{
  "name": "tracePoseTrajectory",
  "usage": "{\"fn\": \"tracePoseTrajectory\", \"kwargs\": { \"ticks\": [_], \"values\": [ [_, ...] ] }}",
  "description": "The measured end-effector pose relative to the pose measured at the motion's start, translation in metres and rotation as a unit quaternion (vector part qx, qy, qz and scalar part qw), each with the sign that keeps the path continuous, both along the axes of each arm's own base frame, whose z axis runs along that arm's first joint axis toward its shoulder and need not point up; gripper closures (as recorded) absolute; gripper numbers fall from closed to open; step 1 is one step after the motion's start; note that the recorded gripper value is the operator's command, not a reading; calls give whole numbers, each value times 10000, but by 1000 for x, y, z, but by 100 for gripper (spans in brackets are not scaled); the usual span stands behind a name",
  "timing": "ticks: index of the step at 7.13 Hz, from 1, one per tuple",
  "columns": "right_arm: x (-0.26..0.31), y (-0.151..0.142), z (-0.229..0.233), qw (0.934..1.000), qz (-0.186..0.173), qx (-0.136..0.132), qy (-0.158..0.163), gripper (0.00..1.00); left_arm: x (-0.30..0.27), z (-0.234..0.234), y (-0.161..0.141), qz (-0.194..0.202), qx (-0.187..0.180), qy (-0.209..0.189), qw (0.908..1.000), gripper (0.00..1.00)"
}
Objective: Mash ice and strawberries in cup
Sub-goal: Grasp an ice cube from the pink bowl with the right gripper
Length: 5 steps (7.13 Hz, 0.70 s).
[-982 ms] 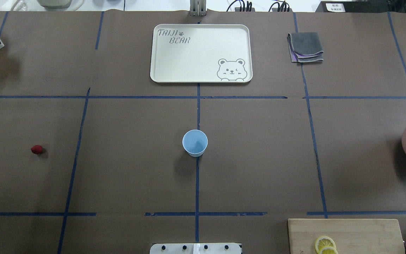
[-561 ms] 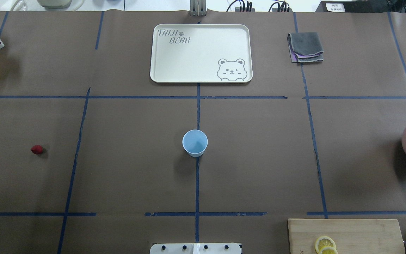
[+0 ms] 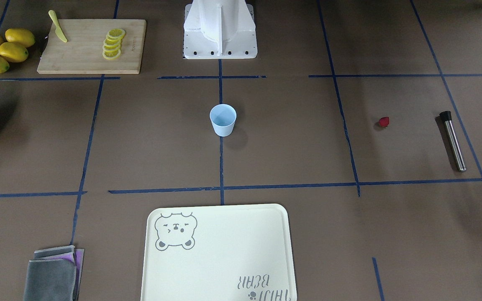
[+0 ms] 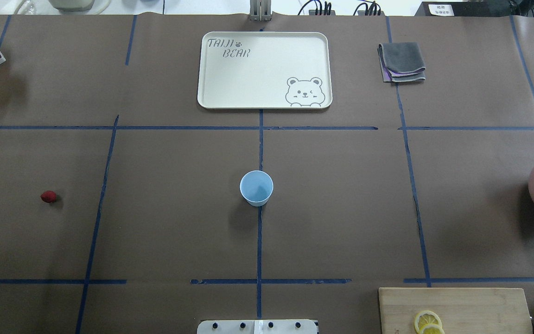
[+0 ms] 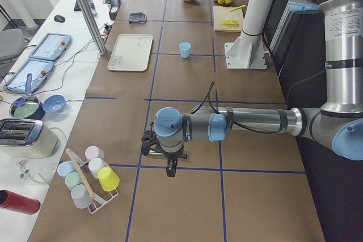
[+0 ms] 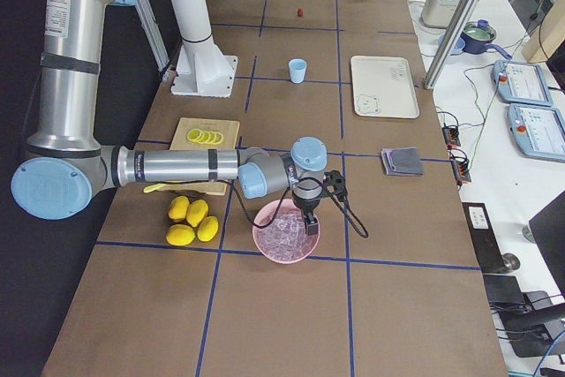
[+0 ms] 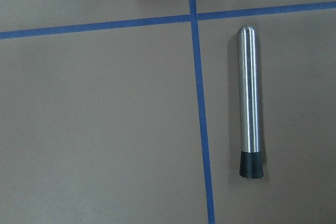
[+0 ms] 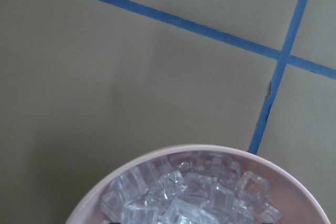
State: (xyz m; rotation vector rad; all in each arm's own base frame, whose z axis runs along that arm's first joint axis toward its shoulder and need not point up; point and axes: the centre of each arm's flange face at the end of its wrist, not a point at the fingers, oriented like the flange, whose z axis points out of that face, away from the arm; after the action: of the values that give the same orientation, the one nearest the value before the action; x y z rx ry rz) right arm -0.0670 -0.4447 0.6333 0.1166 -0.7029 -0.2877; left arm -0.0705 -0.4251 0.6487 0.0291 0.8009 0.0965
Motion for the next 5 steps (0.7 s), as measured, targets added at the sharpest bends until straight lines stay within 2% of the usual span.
{"fn": "tracePoseTrajectory", "kwargs": {
  "ticks": [2, 4, 5],
  "values": [
    [-2, 6, 7, 10000, -86, -32, 36, 22, 0, 0, 0, 0, -1, 4, 10000, 0],
    [-8, 10, 14, 9998, -180, -85, 66, 25, 0, 0, 0, 0, -2, 2, 10000, 0],
    [-11, 11, 17, 9997, -223, -112, 78, 32, 0, 0, 0, 0, -1, 0, 10000, 0]
  ]
}}
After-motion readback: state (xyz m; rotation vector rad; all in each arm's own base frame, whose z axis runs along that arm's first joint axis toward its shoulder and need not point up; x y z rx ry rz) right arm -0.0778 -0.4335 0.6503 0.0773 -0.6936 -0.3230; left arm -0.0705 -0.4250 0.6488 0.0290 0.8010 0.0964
